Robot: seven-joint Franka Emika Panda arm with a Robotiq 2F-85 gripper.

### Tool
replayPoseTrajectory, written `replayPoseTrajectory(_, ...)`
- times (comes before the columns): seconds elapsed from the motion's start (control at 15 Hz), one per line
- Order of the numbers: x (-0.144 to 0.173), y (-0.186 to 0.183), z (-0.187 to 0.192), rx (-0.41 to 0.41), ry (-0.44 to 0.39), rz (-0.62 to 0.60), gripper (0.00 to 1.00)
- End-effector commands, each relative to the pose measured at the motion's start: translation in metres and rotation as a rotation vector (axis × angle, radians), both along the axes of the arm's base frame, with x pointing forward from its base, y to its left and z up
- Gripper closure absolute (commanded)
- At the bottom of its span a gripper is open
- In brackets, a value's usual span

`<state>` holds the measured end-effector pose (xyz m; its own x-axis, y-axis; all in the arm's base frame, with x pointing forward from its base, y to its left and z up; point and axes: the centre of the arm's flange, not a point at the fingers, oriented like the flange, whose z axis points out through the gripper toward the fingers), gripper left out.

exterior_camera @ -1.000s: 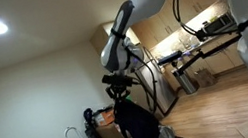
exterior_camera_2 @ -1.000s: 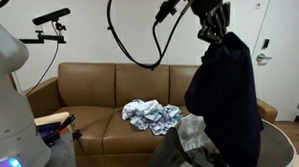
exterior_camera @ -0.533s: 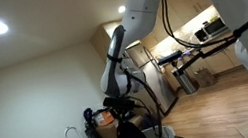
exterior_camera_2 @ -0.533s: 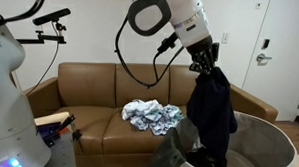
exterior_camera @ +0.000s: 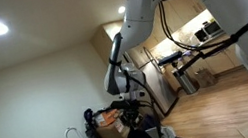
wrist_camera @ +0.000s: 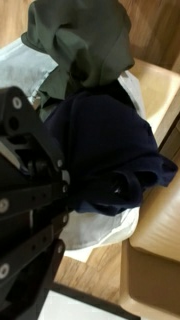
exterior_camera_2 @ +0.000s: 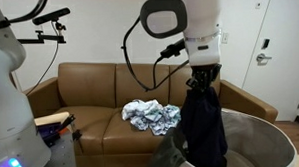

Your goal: Pick up the dark blue clothing from the sofa and put it inside the laundry bag

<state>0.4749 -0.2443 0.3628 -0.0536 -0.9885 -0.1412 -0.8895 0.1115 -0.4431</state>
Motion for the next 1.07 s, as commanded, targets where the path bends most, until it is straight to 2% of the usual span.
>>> replayPoseTrajectory(0.0, 0.039, -0.045, -0.053, 0.055, 0.12, -0.029, 0.98)
replayPoseTrajectory(0.13, 0.049, -0.058, -0.078, 0.039, 0.155, -0.046, 0.98)
replayPoseTrajectory(0.27, 0.062, -0.069, -0.1, -0.036, 0.219, -0.078, 0.98)
replayPoseTrajectory(0.4, 0.077, -0.08, -0.12, -0.071, 0.265, -0.082, 0.98)
replayPoseTrajectory(0.53, 0.09, -0.085, -0.135, -0.079, 0.29, -0.075, 0.98)
replayPoseTrajectory(0.6, 0.095, -0.084, -0.135, -0.058, 0.287, -0.048, 0.66)
replayPoseTrajectory(0.67, 0.098, -0.084, -0.134, -0.054, 0.289, -0.04, 0.64)
replayPoseTrajectory(0.8, 0.097, -0.083, -0.118, -0.046, 0.275, -0.014, 0.53)
replayPoseTrajectory(1.0, 0.076, -0.078, -0.066, -0.05, 0.237, -0.015, 0.34)
